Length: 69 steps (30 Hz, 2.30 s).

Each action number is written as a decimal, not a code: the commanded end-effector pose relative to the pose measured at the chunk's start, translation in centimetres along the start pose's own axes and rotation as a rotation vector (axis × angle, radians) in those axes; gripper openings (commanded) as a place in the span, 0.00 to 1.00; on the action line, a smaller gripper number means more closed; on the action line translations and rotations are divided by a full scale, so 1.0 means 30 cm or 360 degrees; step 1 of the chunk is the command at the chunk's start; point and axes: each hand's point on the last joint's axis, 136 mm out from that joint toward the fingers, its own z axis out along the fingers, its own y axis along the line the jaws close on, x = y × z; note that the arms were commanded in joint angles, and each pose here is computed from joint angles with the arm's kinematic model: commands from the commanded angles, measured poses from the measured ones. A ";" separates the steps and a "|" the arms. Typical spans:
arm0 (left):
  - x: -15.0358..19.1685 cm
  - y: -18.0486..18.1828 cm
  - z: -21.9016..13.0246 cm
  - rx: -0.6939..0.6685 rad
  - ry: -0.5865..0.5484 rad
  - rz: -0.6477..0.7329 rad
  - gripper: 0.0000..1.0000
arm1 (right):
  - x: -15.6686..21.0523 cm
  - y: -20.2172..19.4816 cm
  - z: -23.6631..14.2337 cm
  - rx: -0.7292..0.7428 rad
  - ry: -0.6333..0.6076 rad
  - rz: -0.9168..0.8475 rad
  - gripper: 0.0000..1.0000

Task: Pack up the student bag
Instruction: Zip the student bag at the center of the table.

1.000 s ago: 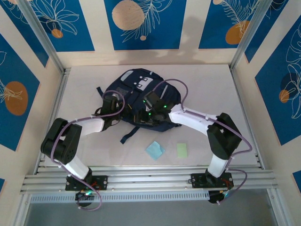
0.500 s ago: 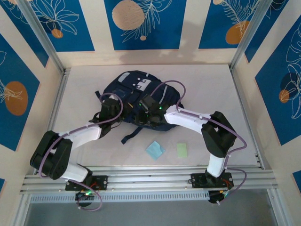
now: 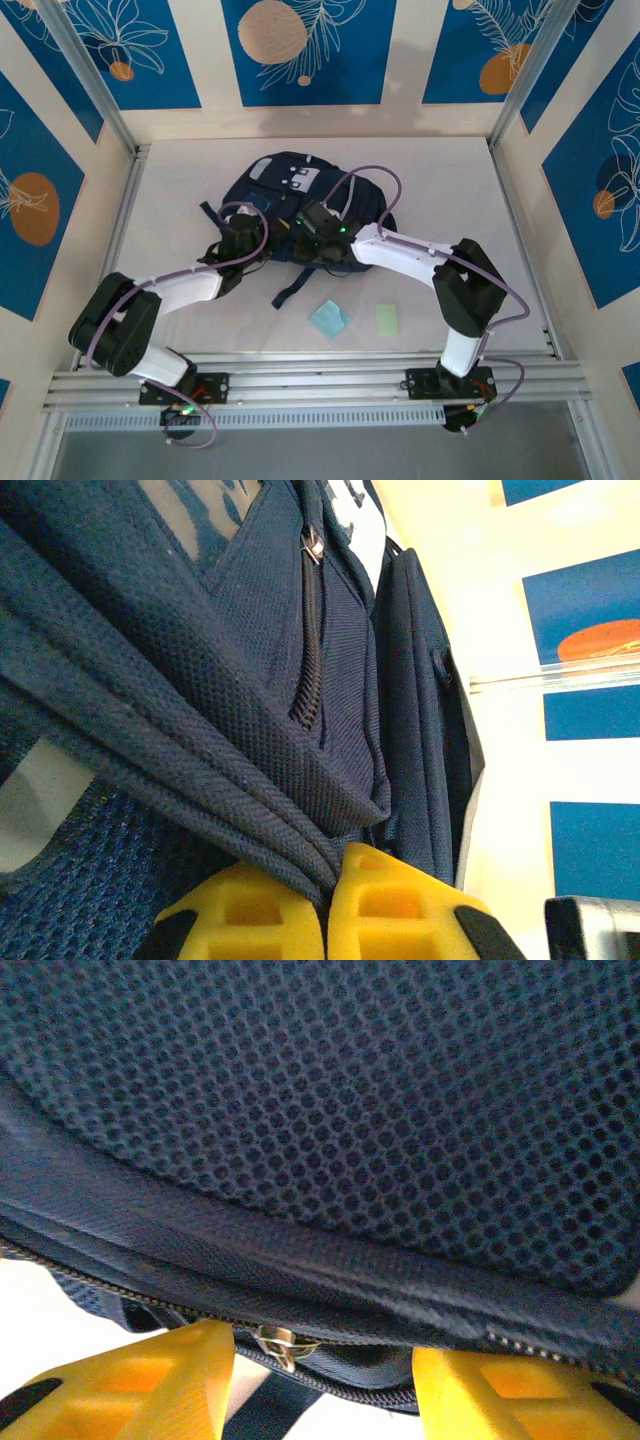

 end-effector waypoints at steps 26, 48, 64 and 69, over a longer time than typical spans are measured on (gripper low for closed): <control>-0.071 -0.051 0.018 0.0169 -0.0048 0.0036 0.00 | -0.140 -0.148 -0.061 0.0178 -0.0041 -0.0167 0.00; -0.065 0.060 0.075 0.0055 0.0007 0.0061 0.00 | -0.113 -0.074 -0.122 -0.0577 0.0725 0.0196 0.00; 0.004 0.078 0.063 0.0082 0.0152 0.0056 0.00 | -0.093 -0.260 -0.009 0.0429 0.0505 -0.0453 0.19; 0.023 0.011 0.041 0.0152 0.0164 0.0056 0.00 | -0.089 -0.231 0.048 0.0413 0.0422 -0.0365 0.24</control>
